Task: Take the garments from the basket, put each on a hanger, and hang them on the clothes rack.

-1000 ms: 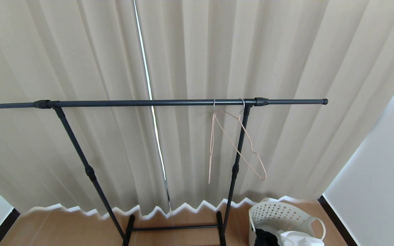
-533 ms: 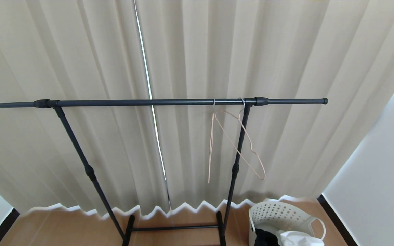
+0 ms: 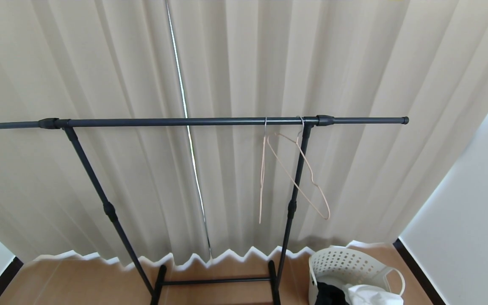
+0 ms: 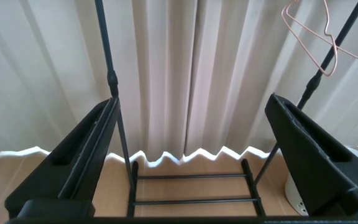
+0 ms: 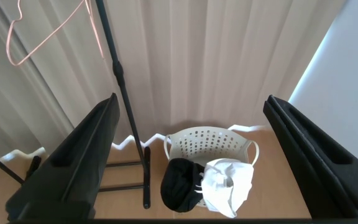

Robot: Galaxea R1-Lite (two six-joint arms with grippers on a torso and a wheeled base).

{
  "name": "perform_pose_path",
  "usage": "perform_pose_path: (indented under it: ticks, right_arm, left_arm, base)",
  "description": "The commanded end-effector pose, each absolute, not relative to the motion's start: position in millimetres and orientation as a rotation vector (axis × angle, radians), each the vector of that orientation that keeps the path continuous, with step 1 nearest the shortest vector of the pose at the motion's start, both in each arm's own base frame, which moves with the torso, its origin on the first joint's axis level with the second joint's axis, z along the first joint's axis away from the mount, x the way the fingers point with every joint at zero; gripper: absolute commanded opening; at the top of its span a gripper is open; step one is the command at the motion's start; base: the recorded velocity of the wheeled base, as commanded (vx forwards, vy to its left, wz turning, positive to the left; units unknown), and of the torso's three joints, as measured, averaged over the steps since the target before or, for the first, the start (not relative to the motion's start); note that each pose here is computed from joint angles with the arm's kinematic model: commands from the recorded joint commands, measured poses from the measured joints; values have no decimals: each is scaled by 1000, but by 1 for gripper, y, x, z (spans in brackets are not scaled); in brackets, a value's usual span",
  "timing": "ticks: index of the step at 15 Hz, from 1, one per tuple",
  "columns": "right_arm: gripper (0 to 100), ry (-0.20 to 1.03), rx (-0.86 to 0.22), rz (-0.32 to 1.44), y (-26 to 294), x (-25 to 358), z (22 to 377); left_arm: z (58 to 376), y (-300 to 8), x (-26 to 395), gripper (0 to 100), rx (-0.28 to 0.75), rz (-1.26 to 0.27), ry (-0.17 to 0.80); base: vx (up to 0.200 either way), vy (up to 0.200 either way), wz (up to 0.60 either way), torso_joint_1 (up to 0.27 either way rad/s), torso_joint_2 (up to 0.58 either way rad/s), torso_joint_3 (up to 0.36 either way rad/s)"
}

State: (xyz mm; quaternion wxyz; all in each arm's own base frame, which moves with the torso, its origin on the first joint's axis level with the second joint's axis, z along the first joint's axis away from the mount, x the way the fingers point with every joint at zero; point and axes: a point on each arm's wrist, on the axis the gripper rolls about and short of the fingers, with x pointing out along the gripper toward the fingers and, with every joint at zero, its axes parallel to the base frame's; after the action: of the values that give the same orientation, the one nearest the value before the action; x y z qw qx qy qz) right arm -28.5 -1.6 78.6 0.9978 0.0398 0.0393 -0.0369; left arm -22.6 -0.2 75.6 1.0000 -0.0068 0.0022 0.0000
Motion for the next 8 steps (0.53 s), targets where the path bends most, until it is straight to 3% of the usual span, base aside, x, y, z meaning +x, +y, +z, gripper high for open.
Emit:
perform_pose_path:
  ticks: [1,8]
  right_arm:
    - [100,80,80,-75,-2,-28,79]
    - [100,80,80,-74,-2,-28,79]
  left_arm:
    - [76,0,-23,100,-14,0,5]
    - [76,0,-23,100,-14,0,5]
  base:
    - [0,0,0,-100,232,129]
    - [0,0,0,-128,290,164]
